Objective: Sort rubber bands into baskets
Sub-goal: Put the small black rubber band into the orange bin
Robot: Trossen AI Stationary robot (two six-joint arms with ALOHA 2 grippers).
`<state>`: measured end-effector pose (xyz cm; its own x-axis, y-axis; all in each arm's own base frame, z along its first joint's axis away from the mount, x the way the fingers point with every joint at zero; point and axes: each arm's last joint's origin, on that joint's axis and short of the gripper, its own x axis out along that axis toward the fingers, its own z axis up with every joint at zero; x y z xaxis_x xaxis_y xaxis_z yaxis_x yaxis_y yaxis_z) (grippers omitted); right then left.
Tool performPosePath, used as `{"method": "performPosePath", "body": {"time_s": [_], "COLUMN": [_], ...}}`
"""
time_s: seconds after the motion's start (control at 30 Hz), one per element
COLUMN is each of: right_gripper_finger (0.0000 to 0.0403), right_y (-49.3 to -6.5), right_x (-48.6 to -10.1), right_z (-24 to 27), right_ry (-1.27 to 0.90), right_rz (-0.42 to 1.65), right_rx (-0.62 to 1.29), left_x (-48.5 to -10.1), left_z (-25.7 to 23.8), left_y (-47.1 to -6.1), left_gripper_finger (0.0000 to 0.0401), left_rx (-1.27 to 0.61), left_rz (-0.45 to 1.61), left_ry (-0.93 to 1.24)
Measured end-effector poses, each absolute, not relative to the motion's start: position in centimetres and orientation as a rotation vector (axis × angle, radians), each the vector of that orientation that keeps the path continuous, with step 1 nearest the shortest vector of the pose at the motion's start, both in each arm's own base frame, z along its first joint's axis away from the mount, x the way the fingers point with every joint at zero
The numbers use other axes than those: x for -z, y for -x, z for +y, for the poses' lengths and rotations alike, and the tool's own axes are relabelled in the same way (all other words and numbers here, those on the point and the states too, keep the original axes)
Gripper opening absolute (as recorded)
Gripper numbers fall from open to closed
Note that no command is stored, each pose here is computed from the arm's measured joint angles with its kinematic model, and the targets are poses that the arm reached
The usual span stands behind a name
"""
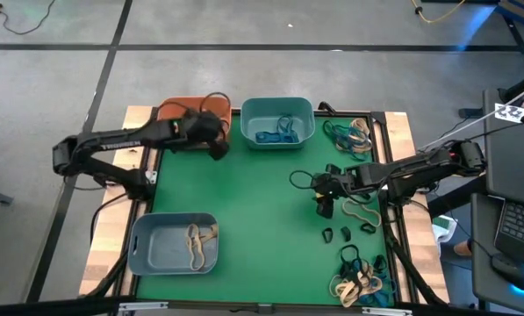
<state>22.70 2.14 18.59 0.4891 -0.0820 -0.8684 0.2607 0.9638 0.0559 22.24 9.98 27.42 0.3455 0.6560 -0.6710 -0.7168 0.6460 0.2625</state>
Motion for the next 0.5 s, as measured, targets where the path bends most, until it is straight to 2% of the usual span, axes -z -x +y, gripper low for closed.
{"method": "performPosePath", "body": {"time_s": [0.23,0.4,0.5], "right_gripper_finger": [0.0173,0.0172,0.0172], "right_y": [-22.8,-22.8,-22.8], "right_x": [-18.6,-18.6,-18.6], "right_z": [2.2,2.2,2.2], "right_ry": [-0.194,-0.194,-0.193], "right_rz": [1.035,1.035,1.035], "right_rx": [0.203,0.202,0.202], "left_x": [-25.9,-25.3,-25.2], "left_z": [12.6,13.2,13.3], "left_y": [-20.3,-19.7,-19.4], "left_gripper_finger": [0.0032,0.0036,0.0055], "left_rx": [-1.019,-1.030,-1.030], "left_rz": [0.889,0.912,0.920], "left_ry": [0.149,0.204,0.253]}}
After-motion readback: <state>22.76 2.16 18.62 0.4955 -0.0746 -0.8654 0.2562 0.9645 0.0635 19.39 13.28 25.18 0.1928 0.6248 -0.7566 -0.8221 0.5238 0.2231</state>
